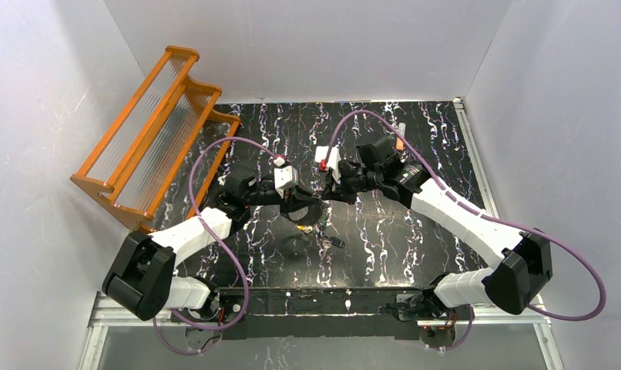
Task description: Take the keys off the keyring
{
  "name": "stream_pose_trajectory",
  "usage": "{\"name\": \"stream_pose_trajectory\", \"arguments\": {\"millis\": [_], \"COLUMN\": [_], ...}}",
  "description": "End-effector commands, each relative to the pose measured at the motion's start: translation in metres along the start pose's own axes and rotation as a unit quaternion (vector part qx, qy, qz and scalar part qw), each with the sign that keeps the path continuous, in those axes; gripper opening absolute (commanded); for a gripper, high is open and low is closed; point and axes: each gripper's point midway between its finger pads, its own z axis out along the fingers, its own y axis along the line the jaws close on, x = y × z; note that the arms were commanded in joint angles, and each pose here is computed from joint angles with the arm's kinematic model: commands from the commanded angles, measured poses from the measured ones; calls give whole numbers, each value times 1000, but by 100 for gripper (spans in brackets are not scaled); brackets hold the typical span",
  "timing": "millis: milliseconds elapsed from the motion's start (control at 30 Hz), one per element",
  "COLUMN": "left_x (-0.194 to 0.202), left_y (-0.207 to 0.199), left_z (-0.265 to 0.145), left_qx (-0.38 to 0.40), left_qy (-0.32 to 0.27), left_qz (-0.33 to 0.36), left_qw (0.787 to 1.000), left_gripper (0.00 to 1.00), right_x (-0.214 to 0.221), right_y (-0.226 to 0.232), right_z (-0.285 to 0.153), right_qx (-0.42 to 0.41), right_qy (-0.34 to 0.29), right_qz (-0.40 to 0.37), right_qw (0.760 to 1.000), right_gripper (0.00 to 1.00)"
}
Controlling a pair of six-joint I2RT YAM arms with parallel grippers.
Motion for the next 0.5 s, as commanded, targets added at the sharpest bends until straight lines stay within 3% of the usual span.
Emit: {"name": "stream_pose_trajectory", "arguments": {"millis": [0,200,400,467], "left_x": [-22,-23,-22,-21], "left_y": [-6,-17,-15,-12], "left_z": [-2,4,3,2], "left_qx": [5,25,14,2], "left_qy": [-18,-19,-15,-10], "left_qz": [23,23,22,20], "left_qw": [1000,999,1000,1000], "left_gripper": [12,15,10,2], "right_x": [-9,-15,-14,-12], "right_y": [-1,5,4,1], "right_z": [-14,-15,-16,-17], "right_qx": [19,6,10,18], "right_qy": [-12,-24,-14,-5], "right_qz": [6,17,26,34], "right_qw": [1000,1000,1000,999], "right_gripper": [1,1,1,1]}}
